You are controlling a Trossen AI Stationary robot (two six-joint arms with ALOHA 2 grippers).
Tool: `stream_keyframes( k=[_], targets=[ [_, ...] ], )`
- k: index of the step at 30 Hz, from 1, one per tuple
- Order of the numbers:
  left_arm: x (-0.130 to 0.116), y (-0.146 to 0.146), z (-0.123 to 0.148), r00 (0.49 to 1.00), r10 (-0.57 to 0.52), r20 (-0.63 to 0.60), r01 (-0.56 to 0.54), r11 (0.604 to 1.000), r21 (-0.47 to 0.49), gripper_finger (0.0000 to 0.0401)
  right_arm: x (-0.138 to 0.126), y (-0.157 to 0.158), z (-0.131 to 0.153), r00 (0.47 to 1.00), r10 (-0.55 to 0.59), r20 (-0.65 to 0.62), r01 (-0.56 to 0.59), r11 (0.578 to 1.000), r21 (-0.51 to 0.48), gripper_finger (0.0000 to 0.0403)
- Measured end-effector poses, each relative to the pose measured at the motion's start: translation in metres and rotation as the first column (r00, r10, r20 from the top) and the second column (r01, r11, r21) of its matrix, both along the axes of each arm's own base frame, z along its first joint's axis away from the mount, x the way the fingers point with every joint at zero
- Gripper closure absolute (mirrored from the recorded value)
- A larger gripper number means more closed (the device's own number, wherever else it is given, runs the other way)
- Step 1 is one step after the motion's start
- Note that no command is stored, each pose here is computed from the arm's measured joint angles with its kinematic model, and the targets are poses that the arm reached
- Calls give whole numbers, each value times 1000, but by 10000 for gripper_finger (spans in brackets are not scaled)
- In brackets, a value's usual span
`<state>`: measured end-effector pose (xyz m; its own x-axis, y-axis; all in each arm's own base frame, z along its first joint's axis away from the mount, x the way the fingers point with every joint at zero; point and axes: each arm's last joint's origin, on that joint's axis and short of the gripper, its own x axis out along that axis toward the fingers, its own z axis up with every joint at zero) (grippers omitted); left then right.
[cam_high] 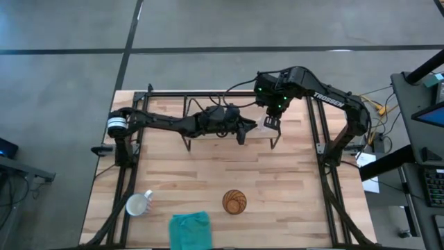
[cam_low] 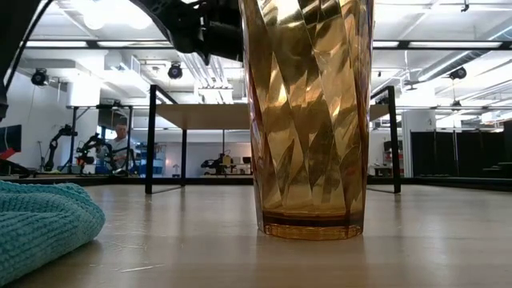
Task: Stack small to large cups/mugs on shelf
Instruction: Put the transparent mug on the shelf
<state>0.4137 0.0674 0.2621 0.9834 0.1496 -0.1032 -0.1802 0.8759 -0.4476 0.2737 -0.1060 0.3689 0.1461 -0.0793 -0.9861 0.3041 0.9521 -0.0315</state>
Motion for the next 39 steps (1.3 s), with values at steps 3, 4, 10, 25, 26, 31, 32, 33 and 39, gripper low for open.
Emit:
stream_keyframes(
  k=[3,4,10,25,26,31,32,33,39],
  targets=[
    [7,1,1,1000,-15,3,15,1000,-1,334,0,0,0,1000,-1,-2,1,1000,-2,394],
    [8,1,1,1000,-18,4,18,1000,-1,334,0,0,0,1000,-1,-4,1,1000,-4,394],
    [10,1,-1,1000,-23,-1,23,1000,-3,334,0,0,0,1000,0,2,0,1000,-8,394],
    [9,1,-4,1000,-21,-14,20,1000,-5,334,4,-2,1,999,1,40,0,1000,-24,394],
    [9,1,-4,1000,-20,-15,20,1000,-5,334,4,-2,1,999,1,40,0,1000,-24,394],
    [9,1,-3,1000,-12,-13,12,1000,-4,334,4,-3,1,999,-9,32,11,997,-77,390],
    [9,2,-3,1000,-10,-12,10,1000,-4,334,4,-4,1,1000,-11,29,14,995,-94,387],
    [9,2,-3,1000,-10,-11,10,1000,-4,334,5,-4,2,999,-11,30,14,994,-104,382],
    [9,1,-2,1000,-17,-7,17,1000,-4,334,8,-6,2,998,-21,61,29,992,-120,349]
  ],
)
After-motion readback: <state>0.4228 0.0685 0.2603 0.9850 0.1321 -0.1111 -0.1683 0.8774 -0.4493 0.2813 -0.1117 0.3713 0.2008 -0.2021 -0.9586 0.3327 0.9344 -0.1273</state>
